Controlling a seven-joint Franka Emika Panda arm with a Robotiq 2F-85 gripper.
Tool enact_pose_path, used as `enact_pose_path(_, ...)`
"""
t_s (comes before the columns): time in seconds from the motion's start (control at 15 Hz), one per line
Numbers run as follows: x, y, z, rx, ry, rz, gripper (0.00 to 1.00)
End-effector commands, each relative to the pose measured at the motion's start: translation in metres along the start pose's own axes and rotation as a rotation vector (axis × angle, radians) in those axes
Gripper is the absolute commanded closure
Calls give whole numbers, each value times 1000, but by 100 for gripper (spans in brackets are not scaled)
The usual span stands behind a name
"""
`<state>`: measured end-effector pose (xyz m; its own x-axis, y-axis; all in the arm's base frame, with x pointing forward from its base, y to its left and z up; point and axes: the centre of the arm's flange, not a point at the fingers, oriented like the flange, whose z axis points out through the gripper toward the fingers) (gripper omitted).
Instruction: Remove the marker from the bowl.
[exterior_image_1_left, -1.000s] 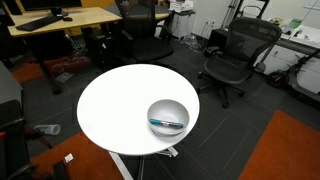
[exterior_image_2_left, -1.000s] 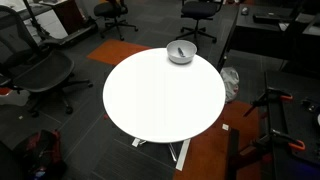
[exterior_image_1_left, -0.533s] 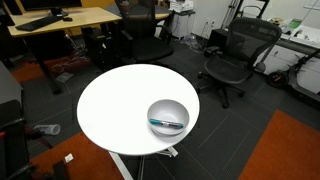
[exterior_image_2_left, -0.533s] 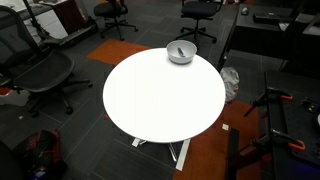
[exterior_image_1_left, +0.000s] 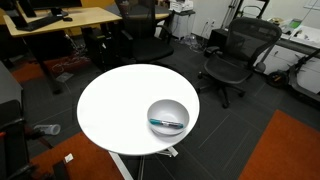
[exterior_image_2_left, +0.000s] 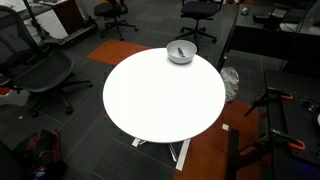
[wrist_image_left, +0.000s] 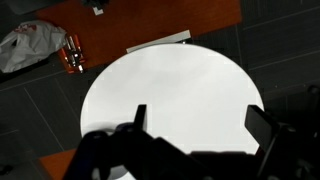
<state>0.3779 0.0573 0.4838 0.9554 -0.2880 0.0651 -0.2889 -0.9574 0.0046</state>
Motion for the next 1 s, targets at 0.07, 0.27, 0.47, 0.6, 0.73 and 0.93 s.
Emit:
enact_pose_path(0.07, 51, 14, 7, -45, 77, 122, 0)
enact_pose_path(0.27, 82, 31, 13, -77, 125, 204, 0)
enact_pose_path(0.47, 111, 46, 23, -86, 132, 260, 0)
enact_pose_path(0.6, 132, 58, 33, -90, 135, 296, 0)
enact_pose_path(0.73, 151, 70, 45, -86, 125, 323, 0)
enact_pose_path(0.93, 176, 92, 70, -54, 98, 369, 0)
